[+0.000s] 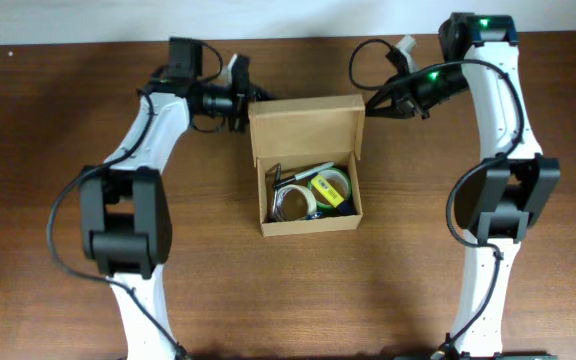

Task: Pack container
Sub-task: 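Swing the lid down over the box with both grippers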

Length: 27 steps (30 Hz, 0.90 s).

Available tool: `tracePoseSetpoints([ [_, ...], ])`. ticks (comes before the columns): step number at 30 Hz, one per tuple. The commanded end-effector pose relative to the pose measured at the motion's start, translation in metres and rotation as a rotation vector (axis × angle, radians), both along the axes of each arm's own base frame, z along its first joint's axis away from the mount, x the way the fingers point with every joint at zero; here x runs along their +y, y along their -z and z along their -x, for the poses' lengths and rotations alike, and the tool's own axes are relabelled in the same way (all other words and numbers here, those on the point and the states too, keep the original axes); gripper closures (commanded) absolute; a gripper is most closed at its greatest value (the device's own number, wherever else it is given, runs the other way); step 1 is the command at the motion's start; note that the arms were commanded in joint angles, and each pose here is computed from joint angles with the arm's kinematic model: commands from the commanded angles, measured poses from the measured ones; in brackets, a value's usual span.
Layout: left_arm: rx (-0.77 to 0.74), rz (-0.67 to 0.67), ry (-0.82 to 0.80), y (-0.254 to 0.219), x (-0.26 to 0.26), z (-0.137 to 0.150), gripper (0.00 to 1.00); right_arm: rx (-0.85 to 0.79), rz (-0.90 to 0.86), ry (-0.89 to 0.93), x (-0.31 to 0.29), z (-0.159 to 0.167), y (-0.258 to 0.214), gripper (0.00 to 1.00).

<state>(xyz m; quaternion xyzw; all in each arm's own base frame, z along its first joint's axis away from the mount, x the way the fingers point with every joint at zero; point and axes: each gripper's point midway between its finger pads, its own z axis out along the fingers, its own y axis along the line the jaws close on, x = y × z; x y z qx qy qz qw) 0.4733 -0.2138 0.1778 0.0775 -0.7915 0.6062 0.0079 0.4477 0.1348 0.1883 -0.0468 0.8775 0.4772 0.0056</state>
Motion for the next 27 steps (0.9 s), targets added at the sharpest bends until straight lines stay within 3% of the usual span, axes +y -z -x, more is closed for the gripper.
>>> tracePoseSetpoints([
  [1,-0.108,0.020,0.061,-0.038,-0.010,0.020,0.98,-0.107,0.011,-0.005,0.002,0.008,-0.042,0.96],
  [6,-0.094,-0.050,0.178,-0.031,-0.033,0.068,0.99,-0.151,0.011,0.014,0.002,0.017,-0.072,0.96],
  [12,-0.021,-0.328,0.376,0.018,-0.048,0.137,0.98,-0.224,0.012,0.036,0.002,0.035,-0.114,0.94],
  [14,-0.026,-0.376,0.452,0.024,-0.054,0.157,0.98,-0.252,0.011,0.042,0.002,0.042,-0.128,0.84],
  [15,-0.028,-0.408,0.478,0.028,-0.056,0.164,0.98,-0.271,0.020,0.045,0.002,0.046,-0.135,0.75],
  [19,-0.072,-0.598,0.522,0.052,-0.050,0.168,0.98,-0.327,0.144,0.075,-0.011,0.057,-0.145,0.54],
  [24,-0.203,-0.959,0.492,0.070,-0.008,0.145,0.98,-0.400,0.400,0.114,-0.031,0.069,-0.148,0.41],
  [27,-0.275,-1.029,0.451,0.055,0.002,0.136,0.98,-0.421,0.452,0.096,-0.027,0.074,-0.148,0.39],
])
